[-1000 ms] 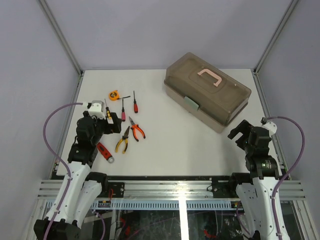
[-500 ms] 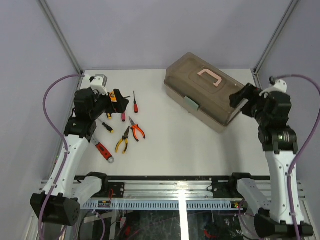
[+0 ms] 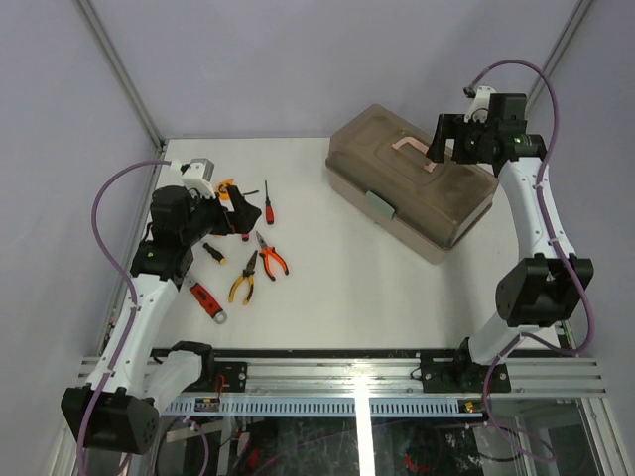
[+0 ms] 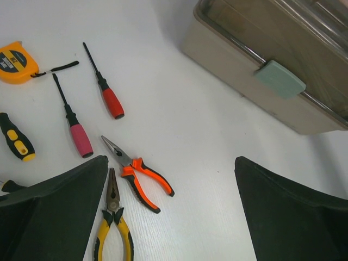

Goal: Pack the tool kit

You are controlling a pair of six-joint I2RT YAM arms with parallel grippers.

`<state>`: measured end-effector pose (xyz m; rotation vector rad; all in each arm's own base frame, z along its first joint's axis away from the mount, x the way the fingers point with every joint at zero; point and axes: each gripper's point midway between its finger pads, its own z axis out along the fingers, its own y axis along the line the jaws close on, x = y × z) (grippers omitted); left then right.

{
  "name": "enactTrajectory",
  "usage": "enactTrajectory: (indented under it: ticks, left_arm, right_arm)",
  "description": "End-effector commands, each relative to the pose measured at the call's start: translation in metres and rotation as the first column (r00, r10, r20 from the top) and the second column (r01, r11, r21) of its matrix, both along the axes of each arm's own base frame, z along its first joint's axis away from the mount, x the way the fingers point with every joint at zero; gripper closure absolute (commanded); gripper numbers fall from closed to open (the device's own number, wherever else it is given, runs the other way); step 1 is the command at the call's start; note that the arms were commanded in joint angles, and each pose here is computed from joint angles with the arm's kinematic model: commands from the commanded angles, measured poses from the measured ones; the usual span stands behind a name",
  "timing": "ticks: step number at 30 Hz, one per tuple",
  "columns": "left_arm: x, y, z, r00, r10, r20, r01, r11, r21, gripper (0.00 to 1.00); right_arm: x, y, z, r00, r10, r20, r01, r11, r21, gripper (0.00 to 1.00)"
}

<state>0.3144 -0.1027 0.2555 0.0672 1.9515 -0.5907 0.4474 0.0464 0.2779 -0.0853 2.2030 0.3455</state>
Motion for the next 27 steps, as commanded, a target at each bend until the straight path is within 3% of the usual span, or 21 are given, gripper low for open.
enactTrajectory:
  ticks: [1,8,16,23,27]
  left_arm:
    - [-0.008,-0.003,0.000,1.000,-0.018,0.018,0.019,1.000,-0.024,0.00]
    - [-0.012,-0.003,-0.004,1.000,-0.026,0.013,0.026,0.999,-0.019,0.00]
    - [-0.013,-0.007,-0.007,0.999,-0.046,-0.001,0.046,0.998,-0.033,0.00]
    - [-0.014,-0.007,-0.008,0.999,-0.051,-0.003,0.050,0.998,-0.032,0.00]
    - [-0.018,-0.007,-0.009,0.998,-0.057,-0.003,0.056,0.998,-0.027,0.00]
  right_arm:
    - [0.016,0.004,0.040,0.983,0.099,0.154,-0.091,0.994,-0.059,0.06]
    - [0.033,-0.008,-0.001,0.989,0.142,0.029,-0.135,0.977,-0.167,0.06]
    - [0.021,-0.023,-0.058,0.978,0.191,-0.085,-0.208,0.939,-0.275,0.04]
    - [-0.003,-0.023,-0.107,0.947,0.240,-0.214,-0.284,0.936,-0.206,0.04]
    - [-0.028,-0.016,-0.141,0.906,0.264,-0.330,-0.318,0.940,-0.123,0.12]
